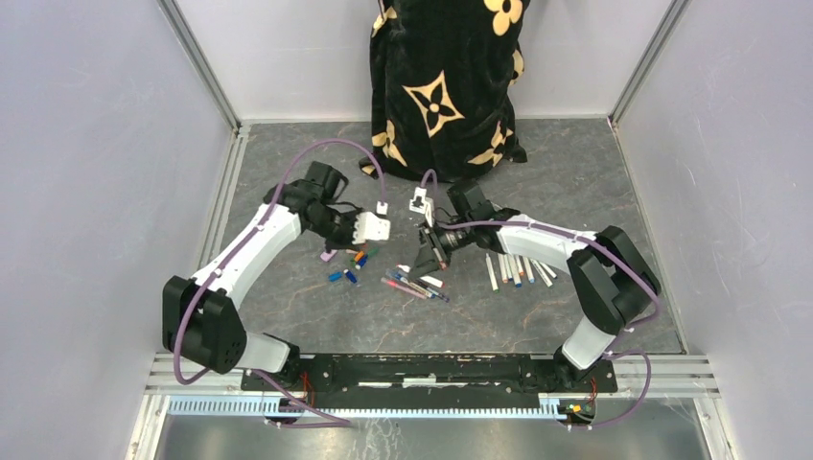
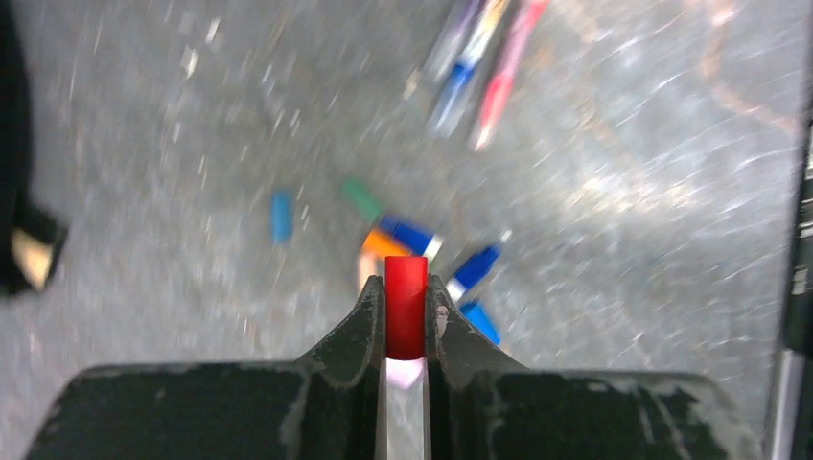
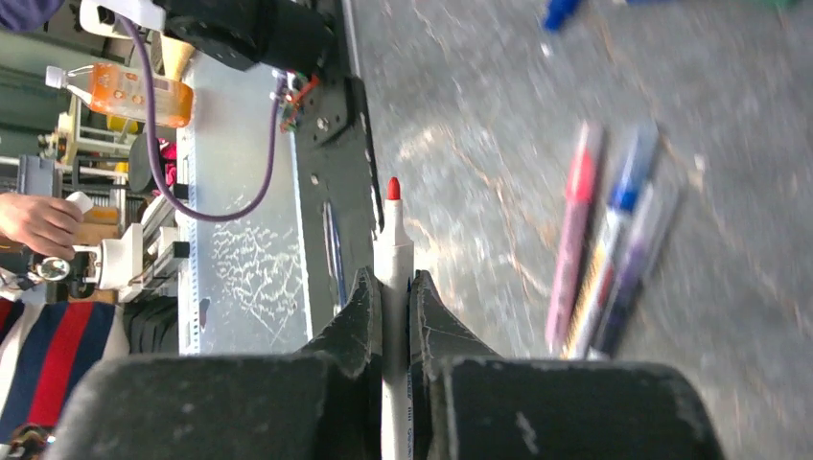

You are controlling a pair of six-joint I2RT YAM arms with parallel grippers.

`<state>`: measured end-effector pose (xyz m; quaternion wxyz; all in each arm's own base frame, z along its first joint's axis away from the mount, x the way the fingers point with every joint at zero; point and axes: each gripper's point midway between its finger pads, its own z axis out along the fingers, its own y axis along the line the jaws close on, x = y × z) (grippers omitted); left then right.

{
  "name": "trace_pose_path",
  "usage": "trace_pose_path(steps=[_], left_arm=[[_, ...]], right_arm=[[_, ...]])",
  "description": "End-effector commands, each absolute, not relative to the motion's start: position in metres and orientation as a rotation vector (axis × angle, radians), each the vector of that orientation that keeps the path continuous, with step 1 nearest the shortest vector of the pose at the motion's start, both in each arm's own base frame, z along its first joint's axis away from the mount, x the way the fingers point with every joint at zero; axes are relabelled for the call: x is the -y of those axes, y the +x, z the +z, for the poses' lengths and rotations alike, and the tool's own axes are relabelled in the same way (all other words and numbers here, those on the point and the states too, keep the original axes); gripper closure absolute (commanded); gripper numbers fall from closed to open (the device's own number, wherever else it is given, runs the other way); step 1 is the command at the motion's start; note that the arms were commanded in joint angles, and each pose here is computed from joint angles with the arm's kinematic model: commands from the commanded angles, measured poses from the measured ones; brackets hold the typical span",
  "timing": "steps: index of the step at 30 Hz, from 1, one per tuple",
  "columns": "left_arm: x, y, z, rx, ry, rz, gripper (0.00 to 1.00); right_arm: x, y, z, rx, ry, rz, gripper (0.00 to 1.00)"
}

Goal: Open the pen caps

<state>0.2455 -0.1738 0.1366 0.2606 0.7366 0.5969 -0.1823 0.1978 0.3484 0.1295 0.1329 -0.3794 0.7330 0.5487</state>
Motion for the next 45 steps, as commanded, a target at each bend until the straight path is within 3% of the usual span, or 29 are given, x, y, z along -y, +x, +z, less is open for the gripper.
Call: trace_pose_path(steps=[1, 5, 12, 19, 24, 28, 31, 32, 36, 37, 38, 45], left_arm=[[0.133, 0.292, 0.133, -1.671, 1.959, -0.253, 0.98], [0.136, 0.299, 0.119, -1.721, 1.894, -0.267, 0.98], [0.135, 0.327, 0.077, -1.910, 1.750, -0.241, 0.98], [0.127, 0.345, 0.053, -2.004, 1.709, -0.171, 0.95], [0.128, 0.354, 0.048, -2.043, 1.663, -0.164, 0.74], [0.134, 0.348, 0.045, -2.056, 1.657, -0.232, 0.56], [0.139, 0.343, 0.050, -2.059, 1.649, -0.291, 0.52], [0.142, 0.341, 0.054, -2.055, 1.641, -0.318, 0.43], [0.152, 0.337, 0.076, -2.029, 1.604, -0.380, 0.37], [0.154, 0.339, 0.086, -2.014, 1.584, -0.385, 0.23], [0.156, 0.340, 0.095, -2.004, 1.569, -0.385, 0.18], [0.155, 0.357, 0.168, -2.069, 1.365, -0.338, 0.10]], right_arm=[[-0.316, 0.189, 0.113, -2.220, -1.079, 1.514, 1.00], [-0.293, 0.216, 0.092, -2.352, -0.956, 1.266, 1.00], [-0.215, 0.276, 0.049, -2.543, -0.606, 0.548, 1.00], [-0.188, 0.284, 0.031, -2.531, -0.472, 0.360, 1.00], [-0.178, 0.287, 0.021, -2.535, -0.432, 0.285, 0.99], [-0.173, 0.290, 0.019, -2.535, -0.412, 0.249, 0.89], [-0.171, 0.290, 0.019, -2.533, -0.406, 0.235, 0.79], [-0.171, 0.289, 0.020, -2.529, -0.411, 0.232, 0.76], [-0.168, 0.289, 0.023, -2.513, -0.411, 0.220, 0.67], [-0.167, 0.291, 0.026, -2.502, -0.409, 0.213, 0.67], [-0.167, 0.292, 0.028, -2.493, -0.407, 0.209, 0.67], [-0.212, 0.295, 0.076, -2.299, -0.570, 0.287, 0.65]])
